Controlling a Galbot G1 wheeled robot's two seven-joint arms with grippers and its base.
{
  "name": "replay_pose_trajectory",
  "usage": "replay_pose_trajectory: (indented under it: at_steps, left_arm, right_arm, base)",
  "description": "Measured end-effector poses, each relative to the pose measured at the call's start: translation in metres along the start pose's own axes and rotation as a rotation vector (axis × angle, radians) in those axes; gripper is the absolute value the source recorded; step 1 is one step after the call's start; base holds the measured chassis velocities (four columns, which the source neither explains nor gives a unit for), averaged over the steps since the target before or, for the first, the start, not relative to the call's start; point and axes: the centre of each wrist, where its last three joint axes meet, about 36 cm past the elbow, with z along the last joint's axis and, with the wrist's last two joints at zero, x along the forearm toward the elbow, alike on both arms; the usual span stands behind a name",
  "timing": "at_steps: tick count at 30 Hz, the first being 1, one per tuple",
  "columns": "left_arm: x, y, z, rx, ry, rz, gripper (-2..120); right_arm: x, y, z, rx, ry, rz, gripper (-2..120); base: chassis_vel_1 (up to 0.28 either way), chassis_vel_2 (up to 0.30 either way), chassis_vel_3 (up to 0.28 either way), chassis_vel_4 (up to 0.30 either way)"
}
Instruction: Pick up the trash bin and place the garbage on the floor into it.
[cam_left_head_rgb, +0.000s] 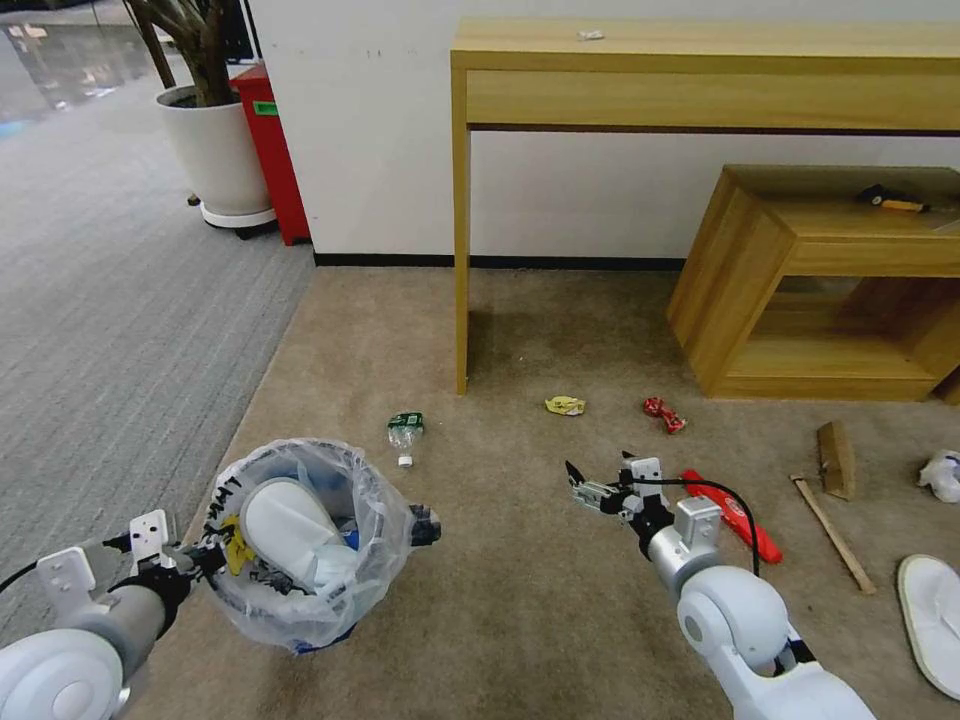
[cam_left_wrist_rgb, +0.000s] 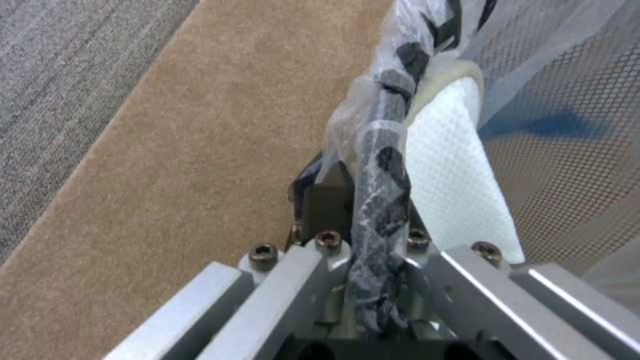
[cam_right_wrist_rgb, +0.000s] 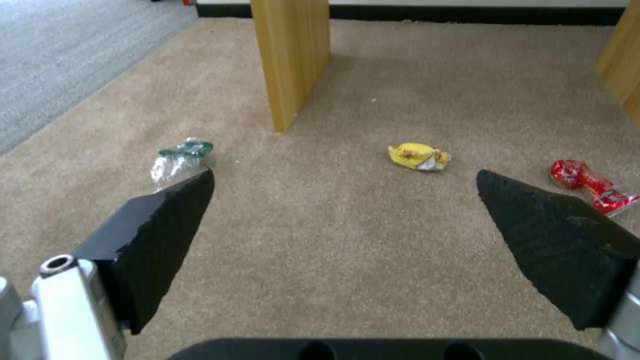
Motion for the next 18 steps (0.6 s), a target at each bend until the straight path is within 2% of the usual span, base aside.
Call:
replay_pose_trajectory:
  at_steps: [18]
  left_arm:
    - [0.006, 0.001, 0.002, -0.012, 0.002, -0.003, 0]
  right_arm:
    - [-0.003, 0.012, 0.000, -0.012, -0.013, -0.013, 100]
  base:
    - [0.000, 0.000, 0.000, 0.000]
